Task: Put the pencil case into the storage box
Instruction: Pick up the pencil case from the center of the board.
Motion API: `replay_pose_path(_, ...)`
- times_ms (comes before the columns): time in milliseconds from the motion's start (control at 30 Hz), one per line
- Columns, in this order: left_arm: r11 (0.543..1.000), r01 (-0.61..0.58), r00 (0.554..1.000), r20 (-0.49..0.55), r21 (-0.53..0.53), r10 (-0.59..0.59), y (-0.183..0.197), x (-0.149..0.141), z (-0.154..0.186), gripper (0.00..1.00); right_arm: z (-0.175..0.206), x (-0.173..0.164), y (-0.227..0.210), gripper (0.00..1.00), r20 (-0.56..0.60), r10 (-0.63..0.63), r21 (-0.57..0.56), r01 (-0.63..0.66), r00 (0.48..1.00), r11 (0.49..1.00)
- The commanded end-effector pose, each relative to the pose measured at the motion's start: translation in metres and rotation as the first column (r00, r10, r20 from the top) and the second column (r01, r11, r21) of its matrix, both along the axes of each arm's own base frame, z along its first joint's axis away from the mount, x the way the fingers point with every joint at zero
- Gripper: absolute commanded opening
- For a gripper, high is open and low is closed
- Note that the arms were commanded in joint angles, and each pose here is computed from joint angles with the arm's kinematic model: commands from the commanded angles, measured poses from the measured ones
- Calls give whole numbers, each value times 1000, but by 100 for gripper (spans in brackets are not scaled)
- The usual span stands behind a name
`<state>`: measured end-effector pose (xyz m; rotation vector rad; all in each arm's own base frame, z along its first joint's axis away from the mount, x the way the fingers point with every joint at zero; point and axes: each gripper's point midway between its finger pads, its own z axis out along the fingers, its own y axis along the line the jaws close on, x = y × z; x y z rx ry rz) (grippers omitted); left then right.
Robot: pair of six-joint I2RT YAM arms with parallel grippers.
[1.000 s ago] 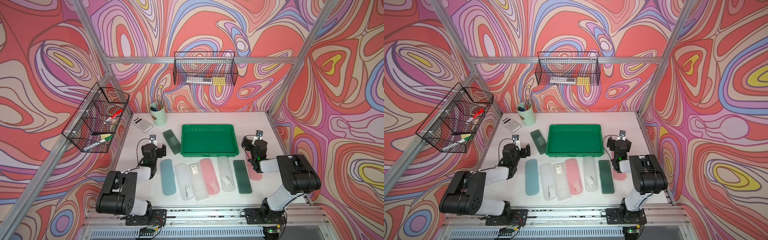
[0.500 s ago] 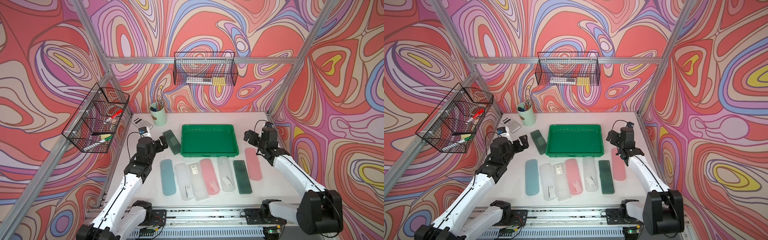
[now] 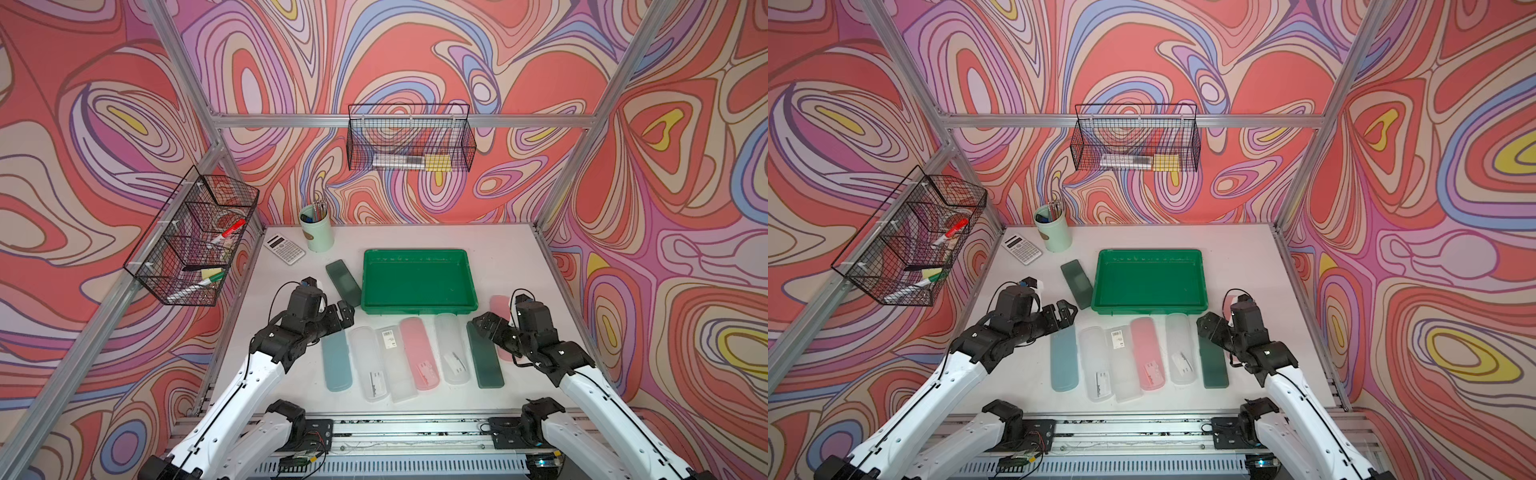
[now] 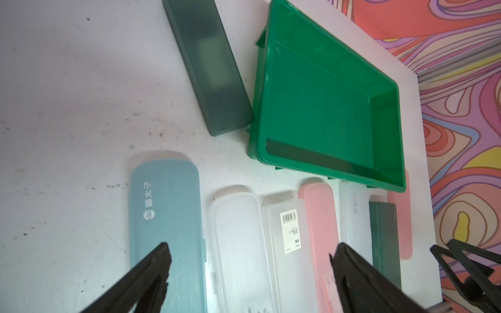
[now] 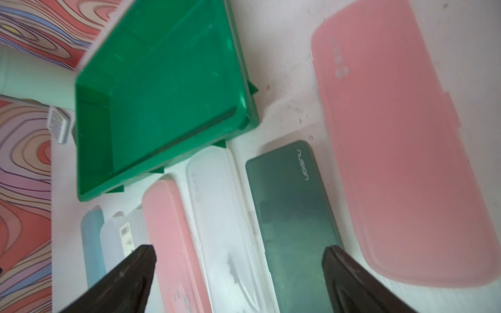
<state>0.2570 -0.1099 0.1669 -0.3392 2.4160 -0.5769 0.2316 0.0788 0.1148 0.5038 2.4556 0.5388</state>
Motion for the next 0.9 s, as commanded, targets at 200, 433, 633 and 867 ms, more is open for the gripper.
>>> replay_pose_path(200, 995, 40, 998, -41, -89, -44, -25, -2, -8, 98, -26, -35, -18, 91, -250, -133, -205, 82, 959, 975)
replay_pose_path(433, 991, 86, 995, -34, -102, -90, -36, 0, -3, 99, -44, -49, -12, 91, -318, -128, -289, 32, 939, 957)
replay_pose_path(633, 989, 103, 994, -30, -108, -106, -39, -2, -3, 99, -62, -65, -11, 91, -365, -130, -290, 20, 922, 957)
replay_pose_path(867, 986, 115, 992, -35, -124, -120, -45, -3, -5, 99, -73, -66, -6, 91, -396, -110, -290, -11, 912, 957)
